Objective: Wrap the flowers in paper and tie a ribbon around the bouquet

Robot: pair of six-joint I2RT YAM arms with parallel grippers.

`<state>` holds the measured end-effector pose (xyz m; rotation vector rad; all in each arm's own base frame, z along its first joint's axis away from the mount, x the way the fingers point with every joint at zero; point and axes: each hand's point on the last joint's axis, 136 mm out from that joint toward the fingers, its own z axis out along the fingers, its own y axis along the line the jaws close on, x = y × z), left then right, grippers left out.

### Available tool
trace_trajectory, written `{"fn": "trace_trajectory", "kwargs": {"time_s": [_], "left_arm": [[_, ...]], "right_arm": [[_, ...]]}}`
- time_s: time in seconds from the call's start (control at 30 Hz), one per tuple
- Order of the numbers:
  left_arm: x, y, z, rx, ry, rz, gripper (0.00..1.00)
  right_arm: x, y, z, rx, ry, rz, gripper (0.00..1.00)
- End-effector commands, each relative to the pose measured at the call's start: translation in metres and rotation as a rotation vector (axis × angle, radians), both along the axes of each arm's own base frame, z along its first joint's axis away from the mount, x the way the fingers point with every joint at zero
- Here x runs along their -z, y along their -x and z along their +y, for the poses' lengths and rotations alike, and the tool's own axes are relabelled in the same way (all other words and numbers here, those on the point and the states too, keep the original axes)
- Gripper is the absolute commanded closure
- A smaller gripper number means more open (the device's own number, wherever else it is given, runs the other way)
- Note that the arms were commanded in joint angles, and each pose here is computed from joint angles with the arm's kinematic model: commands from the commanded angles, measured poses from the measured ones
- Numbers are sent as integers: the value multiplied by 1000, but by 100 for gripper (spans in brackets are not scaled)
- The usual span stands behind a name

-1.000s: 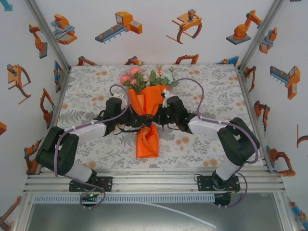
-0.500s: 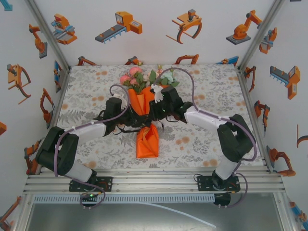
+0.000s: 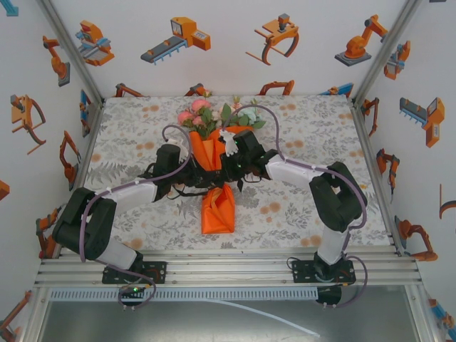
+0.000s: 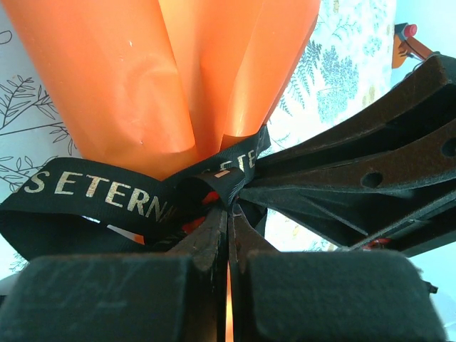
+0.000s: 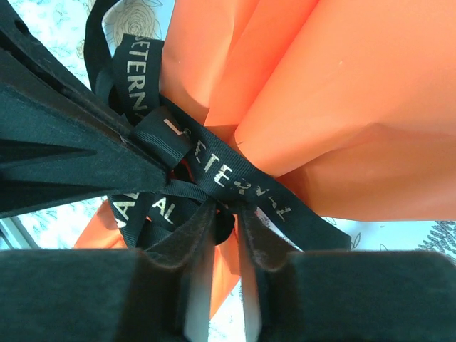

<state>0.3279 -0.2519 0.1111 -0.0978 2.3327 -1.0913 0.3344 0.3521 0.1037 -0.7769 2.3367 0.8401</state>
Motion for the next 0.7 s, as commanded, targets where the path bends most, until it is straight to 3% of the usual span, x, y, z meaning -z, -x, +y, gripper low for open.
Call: {"fn": "trace_trajectory", "kwargs": {"time_s": [0.0, 0.1, 0.27, 0.5, 0.67], "left_arm": [[-15, -5, 1, 3, 8, -44, 94], [-14, -6, 5, -14, -2, -41, 94], [-11, -7, 10, -28, -11, -31, 94], [-12, -8, 14, -35, -9, -34, 94], [-16, -9, 13, -27, -4, -44, 93]], "right_arm": [[-17, -9, 4, 21, -13, -41, 88], [-30, -13, -6, 68, -1, -90, 96], [-53, -8, -12, 91, -50, -139, 100], [-53, -2, -16, 104, -86, -134, 100], [-54, -13, -41, 231, -50, -195, 100]]}}
